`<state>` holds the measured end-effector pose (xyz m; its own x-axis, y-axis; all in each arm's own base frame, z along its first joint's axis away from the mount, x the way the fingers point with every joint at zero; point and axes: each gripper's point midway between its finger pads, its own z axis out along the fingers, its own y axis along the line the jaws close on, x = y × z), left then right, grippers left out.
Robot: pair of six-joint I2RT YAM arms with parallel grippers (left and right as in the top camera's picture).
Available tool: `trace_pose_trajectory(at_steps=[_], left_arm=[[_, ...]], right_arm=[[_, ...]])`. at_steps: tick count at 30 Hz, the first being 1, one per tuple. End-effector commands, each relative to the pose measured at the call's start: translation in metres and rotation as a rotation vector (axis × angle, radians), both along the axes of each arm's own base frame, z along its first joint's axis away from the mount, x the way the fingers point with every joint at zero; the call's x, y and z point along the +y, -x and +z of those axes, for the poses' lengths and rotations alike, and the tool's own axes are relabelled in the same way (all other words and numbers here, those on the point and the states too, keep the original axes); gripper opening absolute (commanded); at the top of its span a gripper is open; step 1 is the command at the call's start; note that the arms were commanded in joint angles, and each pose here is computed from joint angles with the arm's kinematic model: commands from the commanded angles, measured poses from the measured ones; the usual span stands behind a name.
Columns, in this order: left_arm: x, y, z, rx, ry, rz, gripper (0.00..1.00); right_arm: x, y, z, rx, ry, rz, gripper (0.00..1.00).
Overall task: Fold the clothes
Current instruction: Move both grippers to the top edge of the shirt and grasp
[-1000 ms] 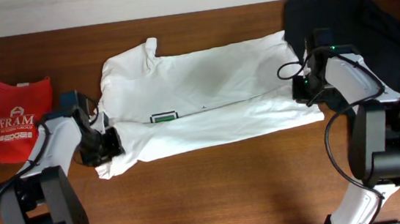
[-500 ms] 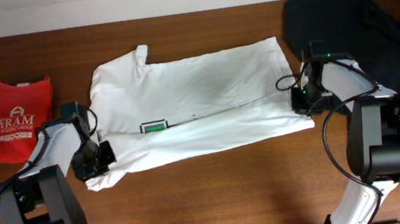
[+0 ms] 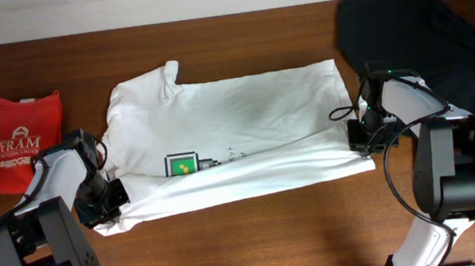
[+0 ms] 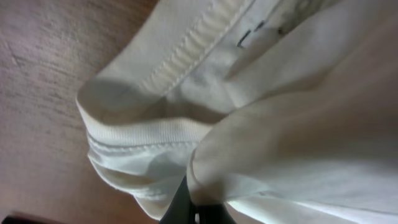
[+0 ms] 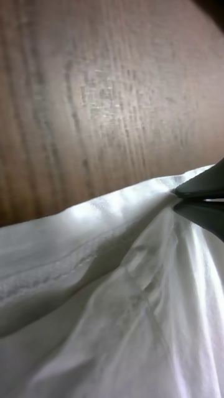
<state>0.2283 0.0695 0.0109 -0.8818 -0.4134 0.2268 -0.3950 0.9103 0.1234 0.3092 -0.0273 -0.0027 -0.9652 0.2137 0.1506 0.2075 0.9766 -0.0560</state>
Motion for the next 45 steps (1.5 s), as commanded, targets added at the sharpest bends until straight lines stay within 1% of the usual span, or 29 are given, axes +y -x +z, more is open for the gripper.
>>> trace_pose_trajectory(at_steps=[1, 3, 4, 6, 7, 8, 9, 10, 11, 12, 13, 14, 17, 20, 23, 26, 28, 30, 33, 36, 39, 40, 42, 43, 44, 45], left_arm=[[0.008, -0.017, 0.017, -0.051, -0.023, 0.026, 0.02], [0.010, -0.034, 0.036, -0.120, -0.028, 0.023, 0.08], [0.011, -0.040, 0.044, -0.149, -0.035, 0.021, 0.11], [0.016, -0.062, 0.067, -0.249, -0.058, 0.018, 0.35], [0.019, -0.076, 0.080, -0.312, -0.072, 0.018, 0.58], [0.021, -0.089, 0.090, -0.368, -0.077, 0.018, 0.79], [0.020, -0.103, 0.100, -0.426, -0.070, 0.014, 0.83], [0.016, -0.119, 0.110, -0.491, -0.040, -0.025, 0.84], [0.006, -0.139, 0.122, -0.576, 0.007, -0.095, 0.87], [-0.001, -0.157, 0.134, -0.652, 0.028, -0.147, 0.94], [-0.005, -0.169, 0.142, -0.704, 0.032, -0.174, 0.95], [-0.010, -0.181, 0.148, -0.754, 0.034, -0.204, 0.99], [-0.028, -0.212, 0.157, -0.863, 0.033, -0.296, 0.99], [-0.043, -0.237, 0.150, -0.915, 0.051, -0.338, 0.99], [-0.047, -0.266, 0.129, -0.919, 0.083, -0.359, 0.99], [-0.044, -0.291, 0.112, -0.902, 0.085, -0.370, 0.99], [-0.042, -0.314, 0.092, -0.887, 0.087, -0.383, 0.99], [-0.040, -0.330, 0.074, -0.875, 0.091, -0.381, 0.99], [-0.039, -0.343, 0.043, -0.842, 0.101, -0.377, 0.99], [-0.043, -0.345, 0.010, -0.802, 0.115, -0.378, 0.98], [-0.047, -0.347, -0.005, -0.794, 0.120, -0.384, 0.93], [-0.049, -0.347, -0.008, -0.790, 0.122, -0.387, 0.90], [-0.050, -0.345, -0.015, -0.774, 0.128, -0.387, 0.73], [-0.052, -0.341, -0.018, -0.758, 0.133, -0.387, 0.47], [-0.052, -0.340, -0.019, -0.750, 0.136, -0.386, 0.29], [-0.052, -0.339, -0.019, -0.747, 0.136, -0.385, 0.16]], right_arm=[[-0.010, 0.004, -0.001, 0.031, 0.047, -0.028, 0.04], [-0.012, -0.011, 0.018, -0.007, 0.050, -0.028, 0.05], [-0.012, -0.016, 0.024, -0.022, 0.051, -0.029, 0.08], [-0.014, -0.034, 0.046, -0.069, 0.054, -0.030, 0.14], [-0.014, -0.049, 0.060, -0.111, 0.052, -0.031, 0.33], [-0.013, -0.057, 0.069, -0.138, 0.044, -0.033, 0.53], [-0.012, -0.064, 0.077, -0.163, 0.036, -0.033, 0.60], [-0.012, -0.071, 0.085, -0.184, 0.035, -0.034, 0.62], [-0.012, -0.077, 0.094, -0.209, 0.036, -0.034, 0.65], [-0.013, -0.081, 0.100, -0.223, 0.037, -0.034, 0.66], [-0.013, -0.084, 0.105, -0.231, 0.037, -0.034, 0.67], [-0.013, -0.085, 0.109, -0.235, 0.036, -0.034, 0.68], [-0.007, -0.084, 0.111, -0.232, 0.002, -0.024, 0.70], [-0.004, -0.079, 0.111, -0.212, -0.015, -0.018, 0.70], [-0.004, -0.074, 0.111, -0.192, -0.015, -0.018, 0.70], [-0.003, -0.070, 0.111, -0.176, -0.017, -0.019, 0.70], [-0.003, -0.068, 0.111, -0.167, -0.017, -0.019, 0.70], [-0.003, -0.067, 0.111, -0.163, -0.018, -0.019, 0.70], [-0.003, -0.065, 0.111, -0.156, -0.018, -0.019, 0.70], [-0.003, -0.064, 0.111, -0.153, -0.018, -0.018, 0.70], [-0.003, -0.064, 0.111, -0.153, -0.018, -0.018, 0.69], [-0.003, -0.064, 0.111, -0.153, -0.019, -0.018, 0.70], [-0.003, -0.064, 0.110, -0.152, -0.019, -0.019, 0.70], [-0.003, -0.065, 0.111, -0.154, -0.018, -0.018, 0.70], [-0.003, -0.066, 0.111, -0.158, -0.018, -0.018, 0.70], [-0.003, -0.067, 0.110, -0.162, -0.018, -0.018, 0.70]])
